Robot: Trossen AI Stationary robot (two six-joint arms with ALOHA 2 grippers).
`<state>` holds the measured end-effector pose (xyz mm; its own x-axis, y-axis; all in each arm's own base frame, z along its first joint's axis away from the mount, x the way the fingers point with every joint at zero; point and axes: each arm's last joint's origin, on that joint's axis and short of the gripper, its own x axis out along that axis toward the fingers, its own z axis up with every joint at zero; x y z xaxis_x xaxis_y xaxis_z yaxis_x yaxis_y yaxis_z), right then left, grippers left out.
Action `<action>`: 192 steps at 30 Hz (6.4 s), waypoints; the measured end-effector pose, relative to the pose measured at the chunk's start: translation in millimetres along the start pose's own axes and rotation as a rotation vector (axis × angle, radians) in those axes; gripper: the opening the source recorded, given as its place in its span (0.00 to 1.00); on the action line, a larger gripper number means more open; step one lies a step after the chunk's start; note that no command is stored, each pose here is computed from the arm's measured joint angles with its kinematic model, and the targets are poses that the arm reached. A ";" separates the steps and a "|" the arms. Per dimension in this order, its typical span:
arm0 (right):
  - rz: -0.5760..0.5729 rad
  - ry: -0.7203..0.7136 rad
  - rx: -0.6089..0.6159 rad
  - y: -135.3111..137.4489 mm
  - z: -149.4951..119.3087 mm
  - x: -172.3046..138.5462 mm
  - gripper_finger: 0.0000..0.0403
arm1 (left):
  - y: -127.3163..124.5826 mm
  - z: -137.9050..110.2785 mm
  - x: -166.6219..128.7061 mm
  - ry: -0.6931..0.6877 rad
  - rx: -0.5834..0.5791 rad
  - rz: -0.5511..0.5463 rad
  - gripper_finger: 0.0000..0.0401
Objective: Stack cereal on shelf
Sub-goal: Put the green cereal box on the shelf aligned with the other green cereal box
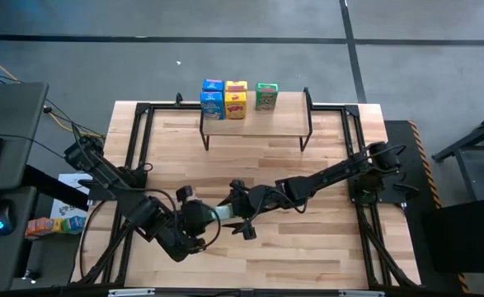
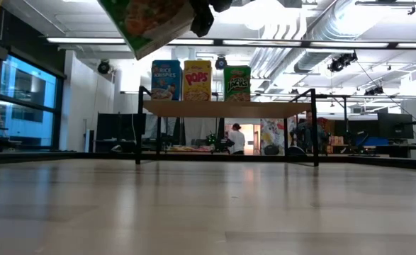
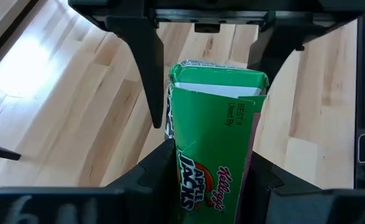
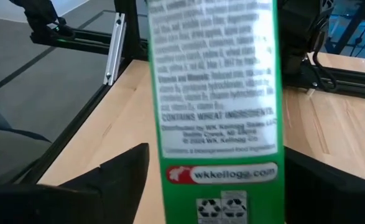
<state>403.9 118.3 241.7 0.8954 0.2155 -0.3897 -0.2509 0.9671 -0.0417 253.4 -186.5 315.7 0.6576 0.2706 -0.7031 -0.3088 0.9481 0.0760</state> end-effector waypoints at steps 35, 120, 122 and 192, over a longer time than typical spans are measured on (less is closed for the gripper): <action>-0.095 0.227 -0.080 -4.5 -10.5 -17.0 0.30 | 11.5 28.0 -13.4 0.065 0.021 -0.080 0.47; -1.054 -0.301 0.253 -181.2 -129.1 -120.4 0.44 | 100.4 -65.0 87.7 -0.554 0.215 -0.243 0.36; -1.055 -0.293 0.253 -181.2 -128.4 -121.6 0.44 | 100.4 -65.1 87.7 -0.553 0.215 -0.243 0.36; -1.046 -0.149 0.386 -137.5 -86.9 -190.4 0.02 | 101.1 -66.6 89.0 -0.536 0.220 -0.220 0.36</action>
<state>235.9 -67.5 241.7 0.6404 -0.7373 -0.2150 0.7569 0.6533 0.0141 234.9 -77.7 213.7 0.9611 0.0569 -0.2703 -0.0153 0.9880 0.1535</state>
